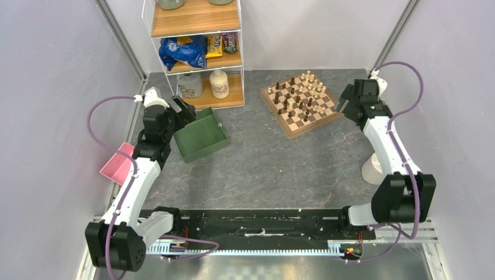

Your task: Set up the chess pieces on the board

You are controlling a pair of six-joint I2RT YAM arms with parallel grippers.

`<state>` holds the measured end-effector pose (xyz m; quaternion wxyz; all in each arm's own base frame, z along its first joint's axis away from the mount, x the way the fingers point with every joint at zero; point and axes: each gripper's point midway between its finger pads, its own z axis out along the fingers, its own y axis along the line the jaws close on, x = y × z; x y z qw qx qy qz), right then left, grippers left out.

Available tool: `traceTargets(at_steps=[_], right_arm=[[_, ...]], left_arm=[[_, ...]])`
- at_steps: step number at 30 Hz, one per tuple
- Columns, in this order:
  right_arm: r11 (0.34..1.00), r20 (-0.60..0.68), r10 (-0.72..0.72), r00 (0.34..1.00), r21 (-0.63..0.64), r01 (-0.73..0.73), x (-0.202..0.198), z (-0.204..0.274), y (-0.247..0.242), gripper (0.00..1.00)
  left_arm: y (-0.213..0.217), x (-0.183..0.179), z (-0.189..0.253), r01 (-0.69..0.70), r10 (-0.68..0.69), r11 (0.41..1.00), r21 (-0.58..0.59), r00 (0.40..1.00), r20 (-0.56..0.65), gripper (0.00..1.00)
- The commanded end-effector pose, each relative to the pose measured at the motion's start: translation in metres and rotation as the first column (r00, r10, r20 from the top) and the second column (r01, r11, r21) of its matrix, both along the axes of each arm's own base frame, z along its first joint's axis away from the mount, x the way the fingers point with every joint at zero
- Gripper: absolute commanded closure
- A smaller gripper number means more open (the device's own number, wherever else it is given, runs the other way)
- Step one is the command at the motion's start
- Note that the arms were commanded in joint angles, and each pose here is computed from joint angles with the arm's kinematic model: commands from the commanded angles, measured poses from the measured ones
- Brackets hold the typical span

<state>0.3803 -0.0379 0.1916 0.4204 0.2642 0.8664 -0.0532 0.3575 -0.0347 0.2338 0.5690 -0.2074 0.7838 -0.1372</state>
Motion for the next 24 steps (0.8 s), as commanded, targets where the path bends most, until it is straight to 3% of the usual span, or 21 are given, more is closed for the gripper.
traceTargets(at_steps=[1,7,14,18,24], right_arm=[[0.985,-0.011,-0.033,0.999,0.168,0.035,0.012,-0.003,-0.016,0.08],[0.944,-0.014,-0.058,0.998,0.323,0.059,0.033,-0.015,-0.039,0.17],[0.879,-0.018,-0.112,0.994,0.464,0.107,0.059,-0.028,-0.058,0.18],[0.851,-0.007,-0.103,0.995,0.518,0.092,0.082,-0.036,-0.057,0.22],[0.822,-0.033,-0.077,0.996,0.563,0.082,0.115,-0.059,-0.06,0.29]], left_arm=[[-0.047,0.01,0.026,0.159,-0.156,0.986,-0.041,0.985,0.068,0.01],[-0.102,0.016,0.031,0.258,-0.258,0.966,0.013,0.965,0.048,0.02],[-0.173,0.019,0.015,0.383,-0.382,0.924,-0.018,0.924,0.02,0.07],[-0.223,0.021,0.0,0.464,-0.464,0.886,-0.017,0.886,-0.023,0.14],[-0.264,0.03,-0.031,0.511,-0.513,0.858,-0.05,0.853,-0.092,0.23]])
